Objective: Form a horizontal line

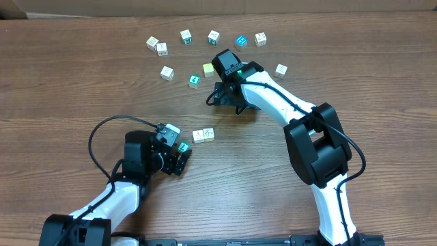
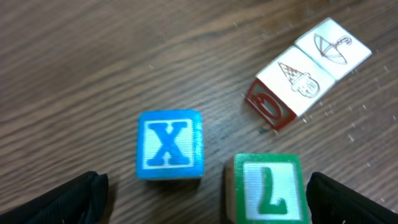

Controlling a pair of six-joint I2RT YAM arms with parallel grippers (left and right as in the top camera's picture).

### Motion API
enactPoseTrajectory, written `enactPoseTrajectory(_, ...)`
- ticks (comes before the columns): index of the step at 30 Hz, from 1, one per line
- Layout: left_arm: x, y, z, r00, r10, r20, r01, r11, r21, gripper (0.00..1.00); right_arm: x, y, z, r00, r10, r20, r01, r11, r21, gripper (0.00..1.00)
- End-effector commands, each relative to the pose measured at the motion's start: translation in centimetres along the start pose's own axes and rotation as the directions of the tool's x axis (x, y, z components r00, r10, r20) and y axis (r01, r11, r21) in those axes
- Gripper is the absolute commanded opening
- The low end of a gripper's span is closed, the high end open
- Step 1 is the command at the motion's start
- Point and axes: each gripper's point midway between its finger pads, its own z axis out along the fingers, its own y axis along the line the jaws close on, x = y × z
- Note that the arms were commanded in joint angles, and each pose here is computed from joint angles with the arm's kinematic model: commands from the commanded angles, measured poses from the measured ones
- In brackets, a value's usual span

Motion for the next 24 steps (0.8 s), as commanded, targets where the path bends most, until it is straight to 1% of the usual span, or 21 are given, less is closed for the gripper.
enactPoseTrajectory(1,0.5,0.3,-0.6,0.998,-0.058,0.03,0.059,0.998,-0.019,1.0,0.0,-0.3,0.3,1.0,0.002,0.002,-0.002,1.0,0.011,1.0)
enactPoseTrajectory(8,1.6,0.8,-1.2,0.988,-0.147,0.047,0.149,0.987,-0.062,0.99,0.0,-0.3,0.3,1.0,0.002,0.002,-0.002,1.0,0.011,1.0)
enactPoseTrajectory(13,2.2,1.3,-1.7,0.972,-0.212,0.097,0.222,0.969,-0.108,1.0,0.0,-0.3,0.3,1.0,0.002,0.002,-0.002,1.0,0.011,1.0)
enactPoseTrajectory(17,2.4,1.4,-2.2,0.965,-0.228,0.127,0.244,0.961,-0.127,1.0,0.0,-0.3,0.3,1.0,0.002,0.002,-0.002,1.0,0.011,1.0)
enactPoseTrajectory(24,3.2,1.6,-2.6,0.955,-0.266,0.133,0.284,0.947,-0.149,1.0,0.0,-0.3,0.3,1.0,0.002,0.002,-0.002,1.0,0.011,1.0)
